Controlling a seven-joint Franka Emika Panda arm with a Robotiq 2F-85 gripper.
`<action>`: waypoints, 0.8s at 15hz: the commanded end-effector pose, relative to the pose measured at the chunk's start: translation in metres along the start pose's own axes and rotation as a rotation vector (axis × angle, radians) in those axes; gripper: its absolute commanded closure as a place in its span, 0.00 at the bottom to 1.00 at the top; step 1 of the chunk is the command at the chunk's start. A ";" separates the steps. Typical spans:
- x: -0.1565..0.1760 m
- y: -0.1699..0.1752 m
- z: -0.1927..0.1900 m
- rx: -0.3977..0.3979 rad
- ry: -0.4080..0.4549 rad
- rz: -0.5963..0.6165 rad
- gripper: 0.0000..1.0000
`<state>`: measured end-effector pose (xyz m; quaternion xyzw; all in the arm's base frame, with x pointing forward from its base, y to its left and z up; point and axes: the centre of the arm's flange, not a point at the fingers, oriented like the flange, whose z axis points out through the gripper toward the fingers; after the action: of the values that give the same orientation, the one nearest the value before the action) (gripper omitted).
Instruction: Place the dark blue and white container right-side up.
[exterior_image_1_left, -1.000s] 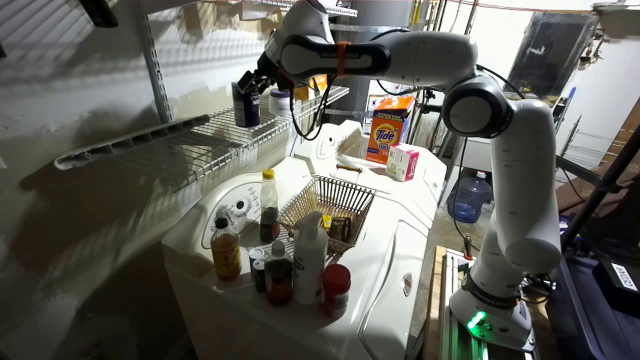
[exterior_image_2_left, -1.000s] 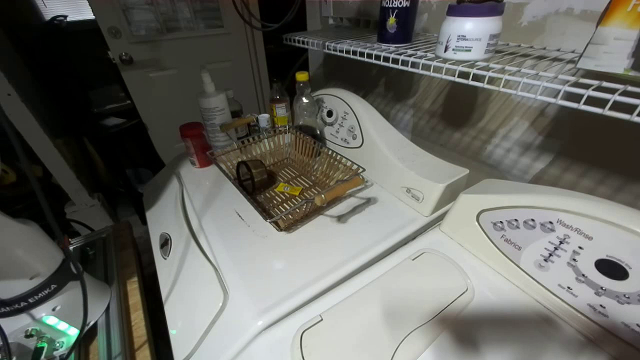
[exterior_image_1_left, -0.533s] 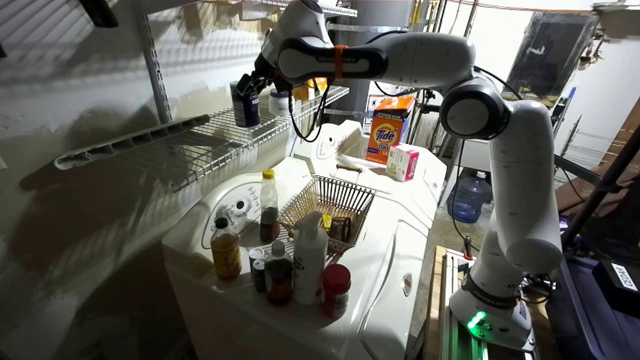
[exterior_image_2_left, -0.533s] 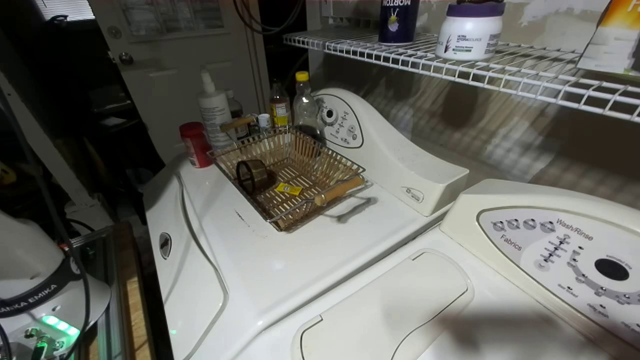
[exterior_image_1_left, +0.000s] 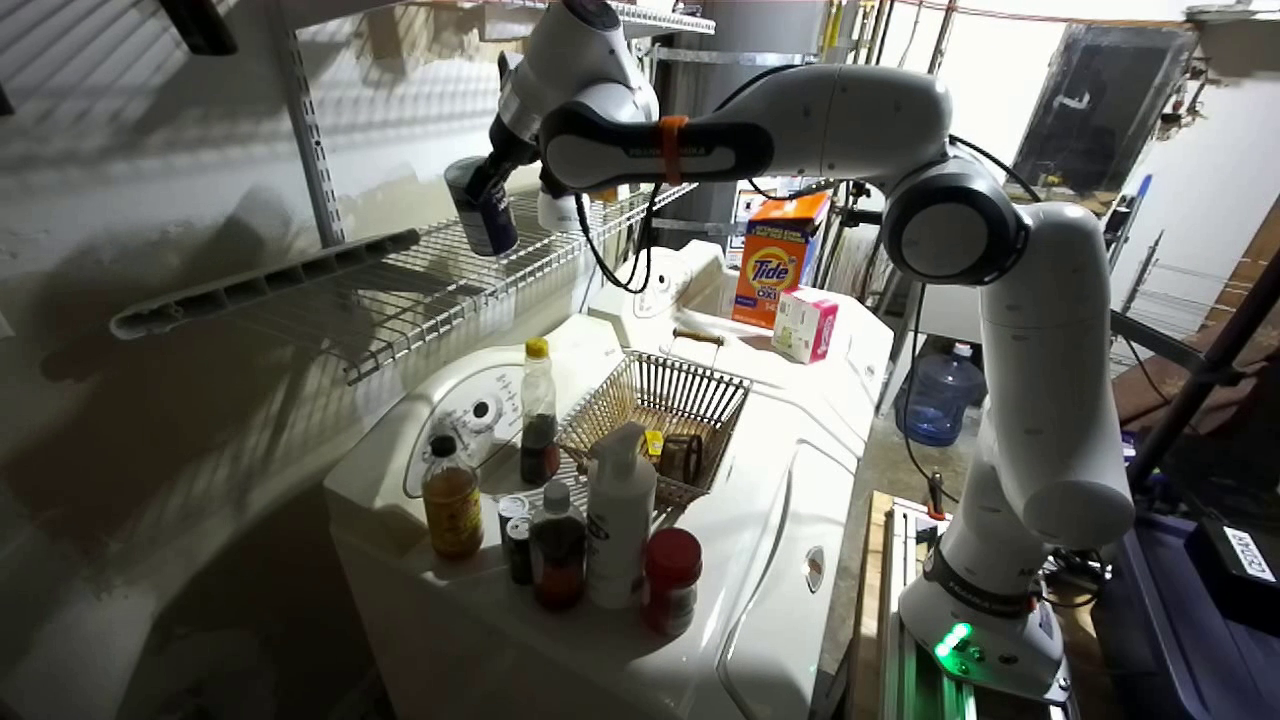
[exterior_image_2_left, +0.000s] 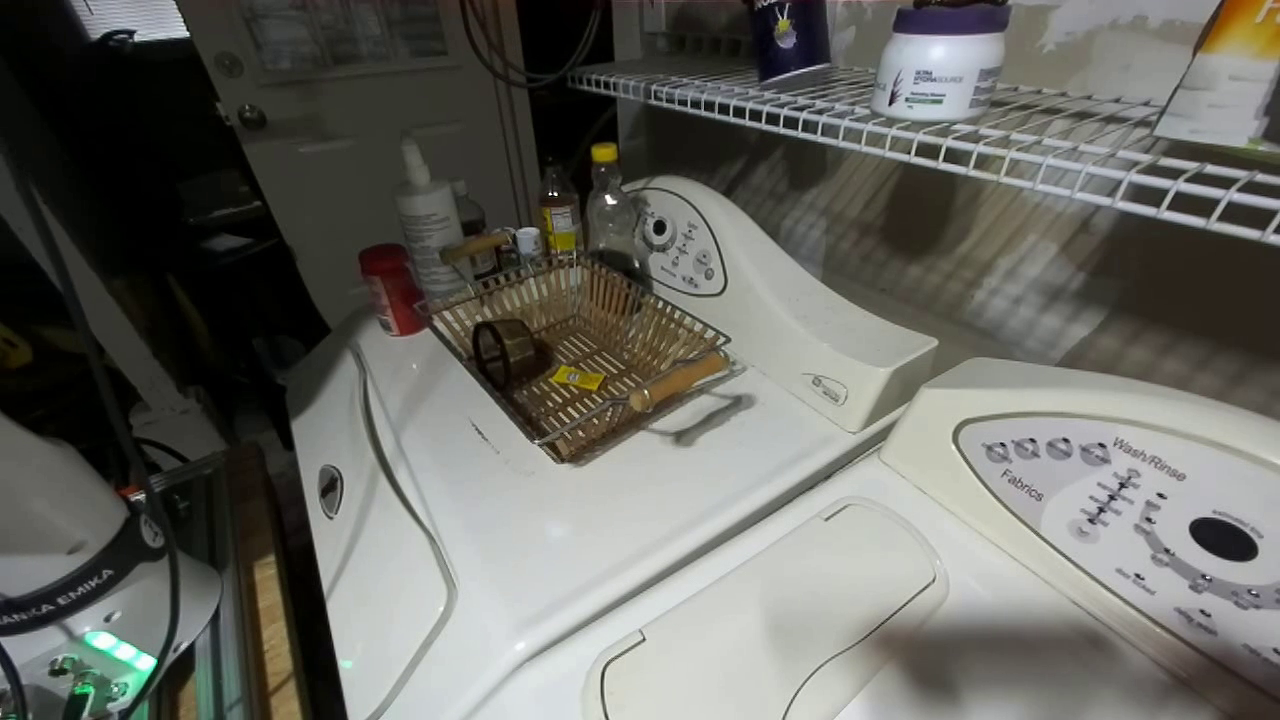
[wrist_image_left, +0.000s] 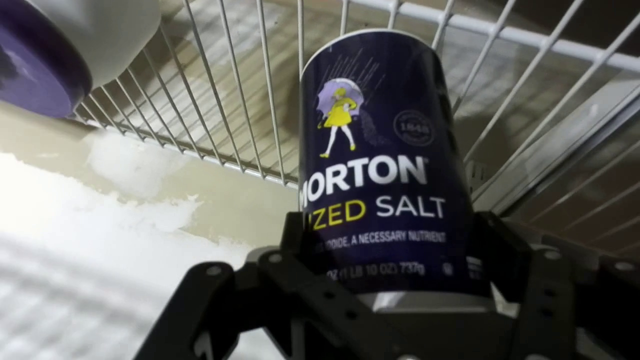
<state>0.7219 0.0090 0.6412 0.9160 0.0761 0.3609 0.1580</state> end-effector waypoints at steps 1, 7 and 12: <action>-0.011 -0.012 0.004 -0.038 -0.054 -0.177 0.41; -0.019 -0.047 0.009 -0.106 -0.070 -0.408 0.41; -0.033 -0.080 0.019 -0.190 -0.088 -0.599 0.41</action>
<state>0.7198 0.0750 0.6170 0.8602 0.2642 0.3125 0.3045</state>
